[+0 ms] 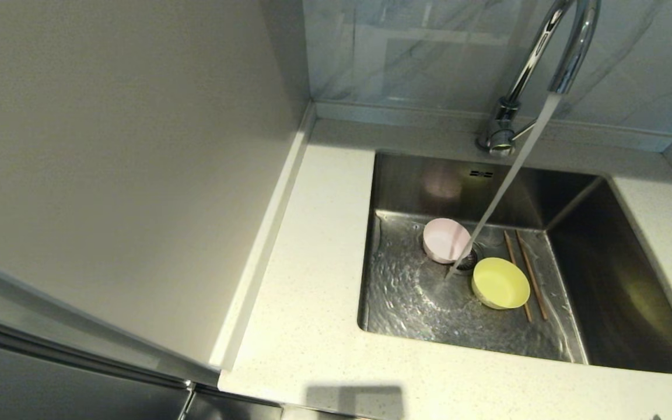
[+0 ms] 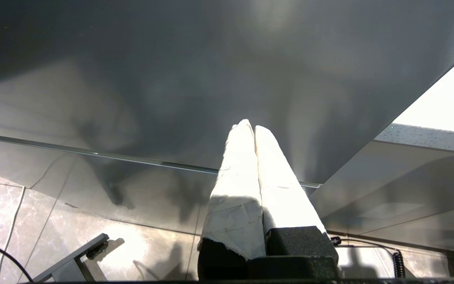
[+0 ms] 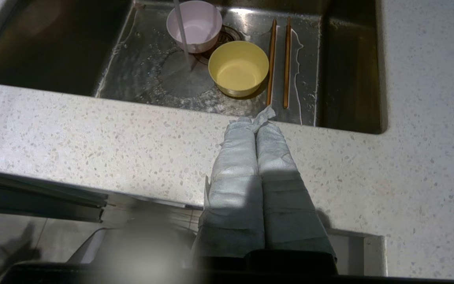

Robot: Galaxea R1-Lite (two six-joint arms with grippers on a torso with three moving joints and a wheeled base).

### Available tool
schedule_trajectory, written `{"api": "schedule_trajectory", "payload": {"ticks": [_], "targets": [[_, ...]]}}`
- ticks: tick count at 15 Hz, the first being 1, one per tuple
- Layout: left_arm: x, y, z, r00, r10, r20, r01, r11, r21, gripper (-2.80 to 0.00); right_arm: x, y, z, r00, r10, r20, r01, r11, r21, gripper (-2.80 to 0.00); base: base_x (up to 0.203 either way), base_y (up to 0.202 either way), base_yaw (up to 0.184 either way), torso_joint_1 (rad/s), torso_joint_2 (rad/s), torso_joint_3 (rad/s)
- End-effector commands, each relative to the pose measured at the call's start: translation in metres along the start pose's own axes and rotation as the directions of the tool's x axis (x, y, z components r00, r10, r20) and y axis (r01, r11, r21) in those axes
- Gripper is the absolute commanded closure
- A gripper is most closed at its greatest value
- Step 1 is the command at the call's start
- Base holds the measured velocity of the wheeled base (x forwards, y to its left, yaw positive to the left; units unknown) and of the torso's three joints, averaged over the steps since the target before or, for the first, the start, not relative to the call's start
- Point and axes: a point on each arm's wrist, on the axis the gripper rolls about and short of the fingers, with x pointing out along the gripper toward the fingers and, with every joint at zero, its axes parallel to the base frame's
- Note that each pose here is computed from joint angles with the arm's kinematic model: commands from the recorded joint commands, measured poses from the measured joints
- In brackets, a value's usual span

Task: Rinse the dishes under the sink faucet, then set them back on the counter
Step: Turn off the faucet

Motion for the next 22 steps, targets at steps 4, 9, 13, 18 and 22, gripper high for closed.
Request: {"api": "schedule_trajectory", "payload": {"ticks": [4, 9, 13, 18, 22], "targets": [[0.0, 0.0, 0.0, 1.0, 0.0, 0.003, 0.0, 1.0, 0.0, 0.0, 0.045, 0.007, 0.087, 0.994, -0.01, -0.111, 0.018, 0.998, 0.068, 0.0, 0.0, 0.0, 0.0, 0.0, 0.0, 0.0], [0.0, 0.0, 0.0, 1.0, 0.0, 0.003, 0.0, 1.0, 0.0, 0.0, 0.101, 0.017, 0.226, 0.991, -0.023, -0.133, 0.071, 0.927, 0.368, 0.0, 0.0, 0.0, 0.0, 0.0, 0.0, 0.0], [0.0, 0.0, 0.0, 1.0, 0.0, 0.003, 0.0, 1.0, 0.0, 0.0, 0.176, -0.017, 0.246, 0.931, -0.121, -0.344, 0.301, 0.787, 0.538, 0.0, 0.0, 0.0, 0.0, 0.0, 0.0, 0.0], [0.0, 0.0, 0.0, 1.0, 0.0, 0.002, 0.0, 1.0, 0.0, 0.0, 0.229, -0.064, 0.234, 0.859, -0.064, -0.507, 0.419, 0.658, 0.626, 0.0, 0.0, 0.0, 0.0, 0.0, 0.0, 0.0], [0.0, 0.0, 0.0, 1.0, 0.0, 0.003, 0.0, 1.0, 0.0, 0.0, 0.256, -0.081, 0.23, 0.812, 0.162, -0.56, 0.408, 0.529, 0.744, 0.0, 0.0, 0.0, 0.0, 0.0, 0.0, 0.0]]}}
